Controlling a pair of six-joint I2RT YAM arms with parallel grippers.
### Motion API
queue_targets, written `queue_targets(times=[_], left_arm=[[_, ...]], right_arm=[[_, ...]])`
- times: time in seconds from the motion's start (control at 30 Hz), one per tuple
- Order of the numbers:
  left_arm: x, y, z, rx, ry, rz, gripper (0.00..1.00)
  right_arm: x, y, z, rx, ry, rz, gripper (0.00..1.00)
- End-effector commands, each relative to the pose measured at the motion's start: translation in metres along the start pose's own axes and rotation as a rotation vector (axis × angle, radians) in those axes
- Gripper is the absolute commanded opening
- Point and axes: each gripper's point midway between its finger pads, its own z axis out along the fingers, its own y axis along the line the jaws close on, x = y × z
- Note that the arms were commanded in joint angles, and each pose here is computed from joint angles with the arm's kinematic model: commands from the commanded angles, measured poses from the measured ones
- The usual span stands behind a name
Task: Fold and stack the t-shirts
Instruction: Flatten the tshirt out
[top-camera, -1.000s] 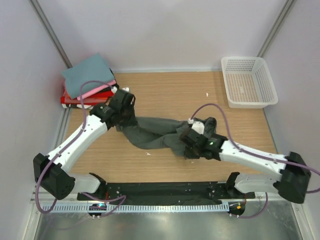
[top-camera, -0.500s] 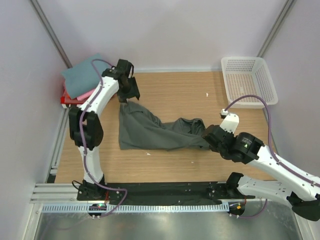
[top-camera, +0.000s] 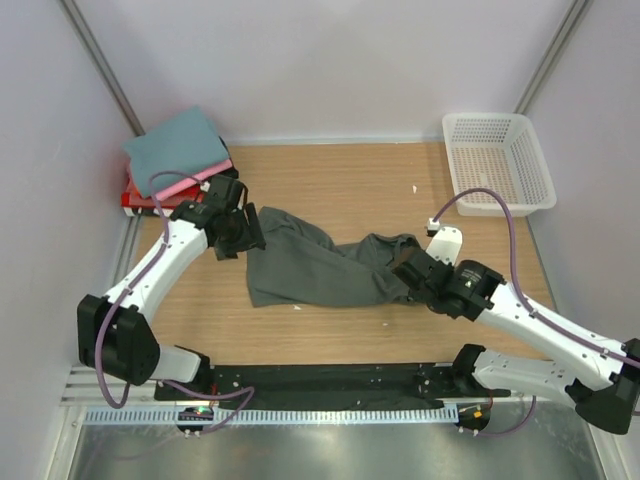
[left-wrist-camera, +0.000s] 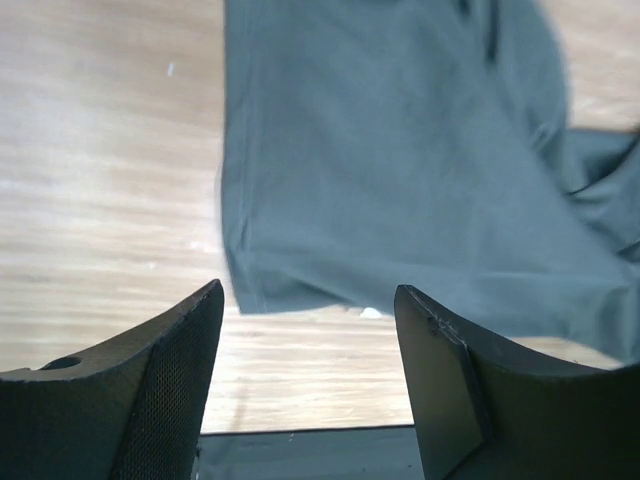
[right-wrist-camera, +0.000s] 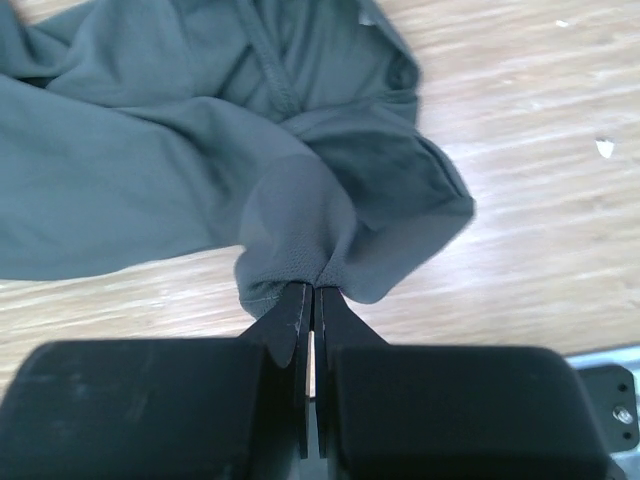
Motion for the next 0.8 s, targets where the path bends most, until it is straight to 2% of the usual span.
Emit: queue_targets(times=[0.0,0.03,0.07,0.13,0.17,0.3,0.43,0.6,0.67,0.77], left_arm=[[0.020,0.003,0.018,0.033,0.015,-0.052,0.69],[0.029,0.002,0.016,0.054,0.036,-0.042,0.69],[0.030,0.001,0.013,0.063,0.031,-0.033,0.68],[0.027,-0.001,0.002,0.088,-0.012,-0.020,0.69],[0.032,0.002,0.004,0.085,-0.009,-0.014,0.68],[0.047,0.011,0.017,0.071,0.014,-0.033,0.68],[0.057,0.017,0.032,0.077,-0.005,-0.069,0.66],[0.065,0.018,0.048,0.089,-0.004,-0.115,0.56],[0.075,0.013,0.052,0.111,0.011,-0.107,0.52],[0.089,0.001,0.057,0.132,0.017,-0.065,0.52]], right_arm=[[-0.030,0.040,-0.010,-0.150,-0.069,0.043,0.01],[-0.041,0.046,-0.016,-0.171,-0.093,0.033,0.01],[-0.071,0.054,-0.036,-0.208,-0.157,0.057,0.01],[-0.098,0.057,-0.050,-0.194,-0.214,0.003,0.01],[-0.126,0.063,-0.072,-0.226,-0.268,0.028,0.01],[-0.169,0.061,-0.099,-0.188,-0.357,-0.009,0.01],[-0.171,0.065,-0.103,-0.207,-0.357,0.001,0.01],[-0.151,0.059,-0.088,-0.190,-0.319,0.003,0.01],[-0.145,0.058,-0.083,-0.181,-0.308,-0.003,0.01],[-0.141,0.058,-0.078,-0.174,-0.299,-0.009,0.01]])
